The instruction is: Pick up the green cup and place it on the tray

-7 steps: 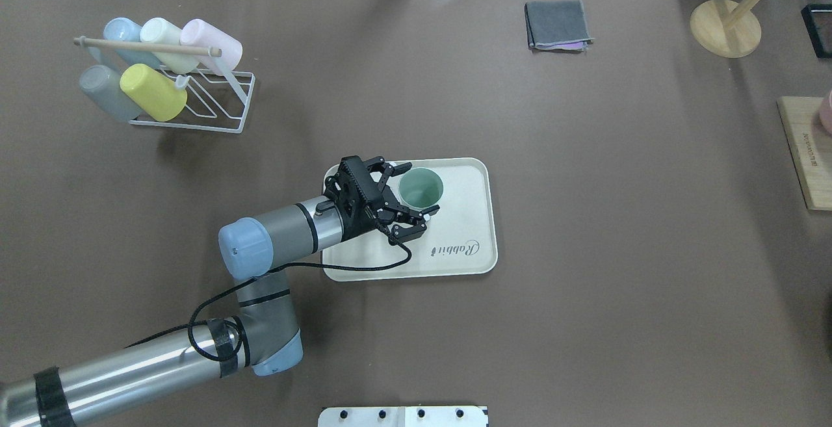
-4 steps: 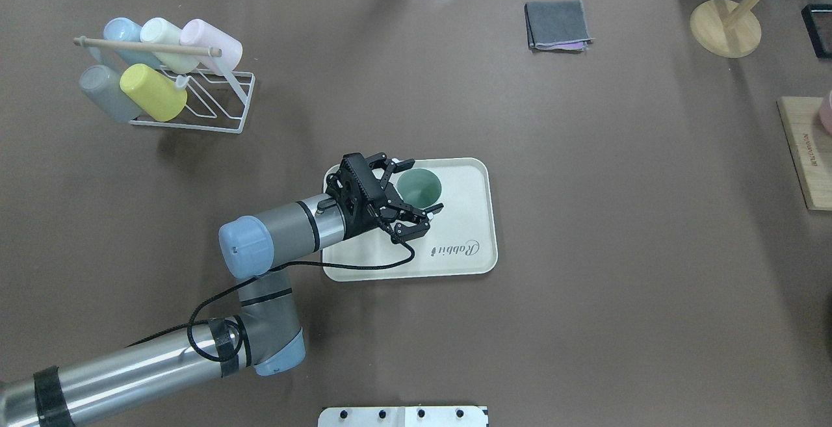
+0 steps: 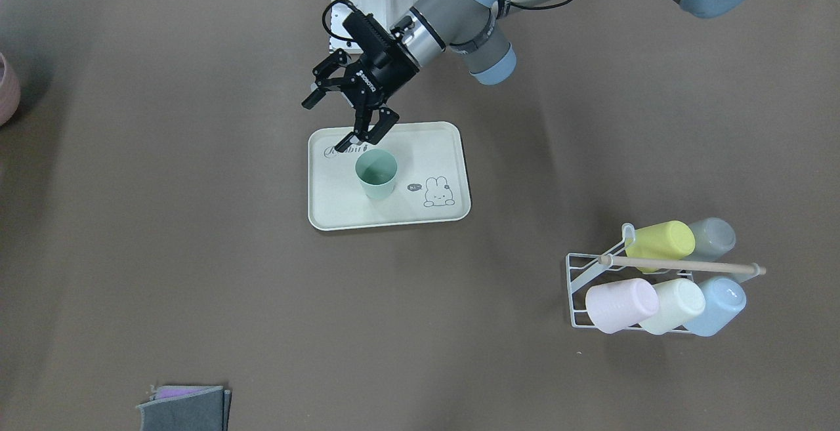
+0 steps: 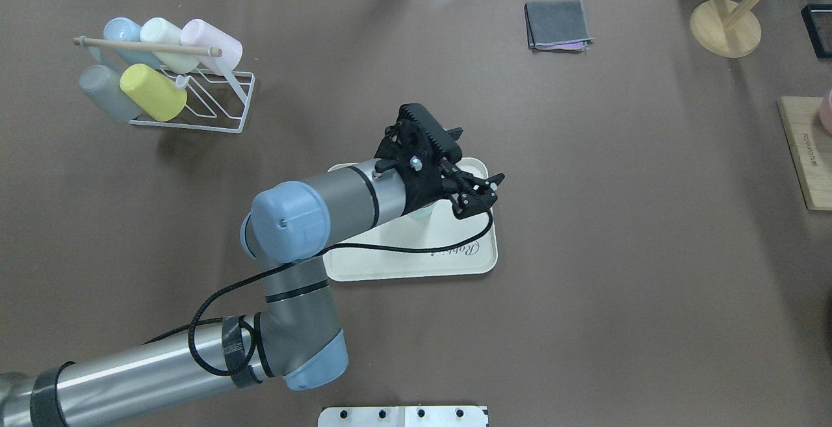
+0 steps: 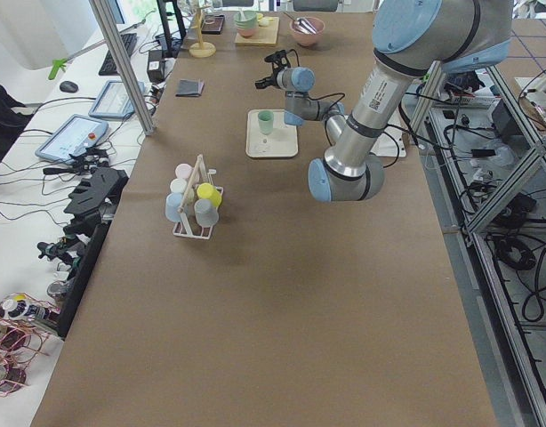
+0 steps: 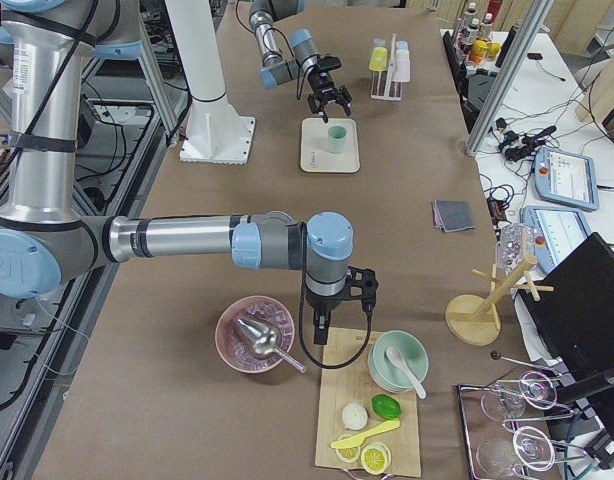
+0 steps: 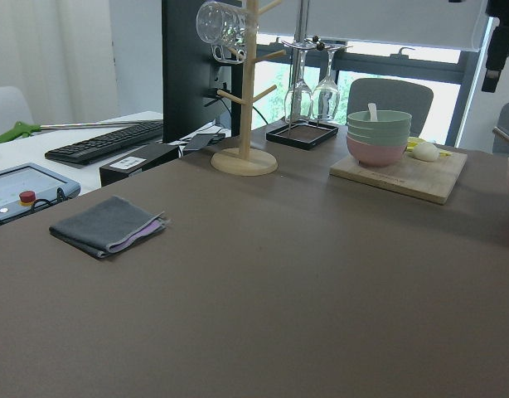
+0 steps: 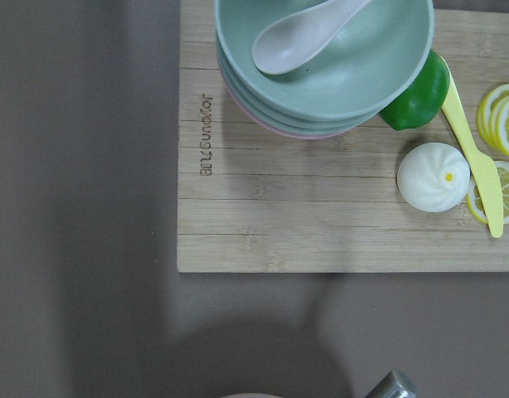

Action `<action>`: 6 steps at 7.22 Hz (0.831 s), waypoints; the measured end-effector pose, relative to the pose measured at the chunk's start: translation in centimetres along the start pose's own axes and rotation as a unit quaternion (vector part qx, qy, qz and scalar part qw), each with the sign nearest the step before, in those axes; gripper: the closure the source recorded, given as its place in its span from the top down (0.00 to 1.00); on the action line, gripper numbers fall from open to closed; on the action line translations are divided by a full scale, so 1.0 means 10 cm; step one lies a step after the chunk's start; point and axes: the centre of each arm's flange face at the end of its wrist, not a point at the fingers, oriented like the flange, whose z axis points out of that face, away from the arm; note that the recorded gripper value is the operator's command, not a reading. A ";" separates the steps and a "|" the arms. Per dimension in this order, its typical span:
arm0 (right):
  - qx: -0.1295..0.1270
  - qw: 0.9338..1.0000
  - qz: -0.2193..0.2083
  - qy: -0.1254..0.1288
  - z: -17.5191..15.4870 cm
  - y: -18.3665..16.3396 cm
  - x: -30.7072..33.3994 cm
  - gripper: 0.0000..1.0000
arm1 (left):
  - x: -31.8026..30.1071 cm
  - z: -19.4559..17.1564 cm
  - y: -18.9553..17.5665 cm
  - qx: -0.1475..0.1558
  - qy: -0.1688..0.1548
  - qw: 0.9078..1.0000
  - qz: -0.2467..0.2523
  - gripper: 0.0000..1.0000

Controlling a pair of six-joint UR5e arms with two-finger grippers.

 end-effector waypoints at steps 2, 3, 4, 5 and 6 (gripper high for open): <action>0.000 1.000 0.000 -0.001 0.00 0.00 0.00 1.00 | 0.01 0.12 -0.56 -0.070 -0.114 0.991 0.021 0.99; 0.000 1.000 0.000 -0.001 0.00 0.00 0.00 1.00 | -0.39 0.09 -0.72 -0.105 -0.182 0.977 0.036 0.99; 0.001 1.000 0.000 0.000 0.00 0.00 0.00 1.00 | -1.01 0.01 -0.81 -0.142 -0.253 0.956 0.047 0.99; 0.003 1.000 0.001 -0.001 -0.01 0.00 0.00 1.00 | -1.66 -0.15 -0.84 -0.172 -0.313 0.933 0.049 0.99; 0.005 1.000 0.001 -0.001 -0.03 0.00 -0.01 1.00 | -2.30 -0.37 -0.84 -0.199 -0.353 0.914 0.037 0.99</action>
